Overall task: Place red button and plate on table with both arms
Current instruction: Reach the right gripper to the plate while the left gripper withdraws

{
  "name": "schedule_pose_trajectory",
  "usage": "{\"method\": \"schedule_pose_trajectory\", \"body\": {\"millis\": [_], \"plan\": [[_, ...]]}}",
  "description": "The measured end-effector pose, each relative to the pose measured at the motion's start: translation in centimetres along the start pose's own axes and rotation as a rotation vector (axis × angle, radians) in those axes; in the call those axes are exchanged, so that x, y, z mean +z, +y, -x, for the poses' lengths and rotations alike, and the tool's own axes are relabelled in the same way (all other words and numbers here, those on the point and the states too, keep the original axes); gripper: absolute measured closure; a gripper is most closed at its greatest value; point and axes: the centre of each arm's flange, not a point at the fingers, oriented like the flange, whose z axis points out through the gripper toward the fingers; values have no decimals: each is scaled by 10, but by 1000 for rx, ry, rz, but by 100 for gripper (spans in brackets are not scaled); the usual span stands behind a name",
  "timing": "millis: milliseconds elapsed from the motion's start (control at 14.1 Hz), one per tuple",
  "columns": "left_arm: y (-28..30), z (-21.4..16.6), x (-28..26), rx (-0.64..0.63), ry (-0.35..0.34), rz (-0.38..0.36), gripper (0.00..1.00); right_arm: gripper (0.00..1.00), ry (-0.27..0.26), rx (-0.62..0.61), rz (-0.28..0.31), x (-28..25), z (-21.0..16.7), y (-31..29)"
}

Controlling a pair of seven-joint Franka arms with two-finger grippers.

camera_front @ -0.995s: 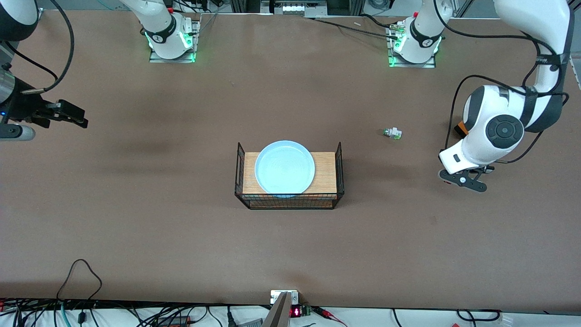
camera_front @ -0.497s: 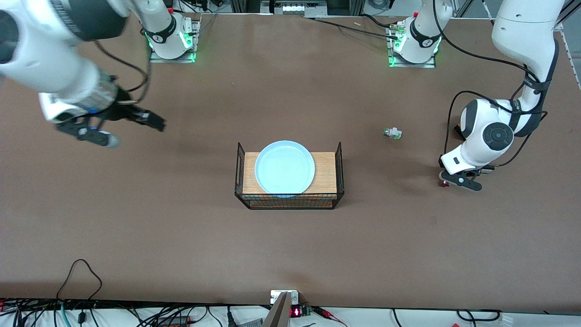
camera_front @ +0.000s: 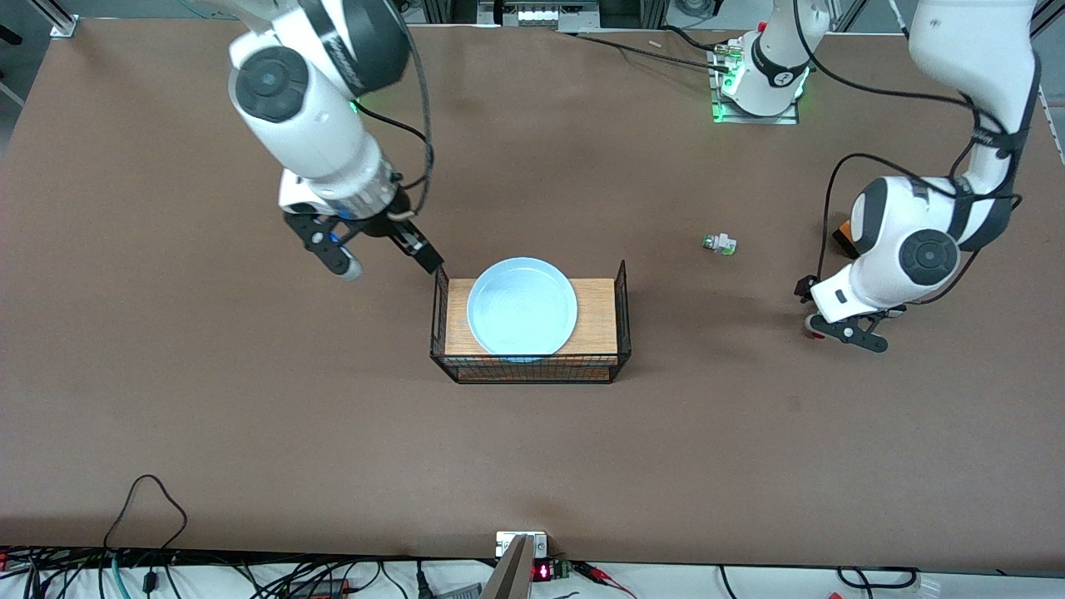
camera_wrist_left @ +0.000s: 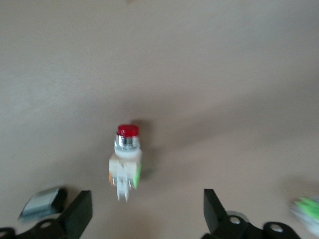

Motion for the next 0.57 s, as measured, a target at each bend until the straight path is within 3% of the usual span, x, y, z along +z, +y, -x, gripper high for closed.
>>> {"method": "schedule_pose_trajectory", "body": {"millis": [213,355,568], "plan": [[20,8,-118,-97,-29,52,0,0,1,79,-10,53,35,-17],[29,26,-184,-160,43,103,0,0,0,95,4,78,47,-21],[37,57,-245,-255,148,108,0,0,2,103,40,103,43,-19]]}}
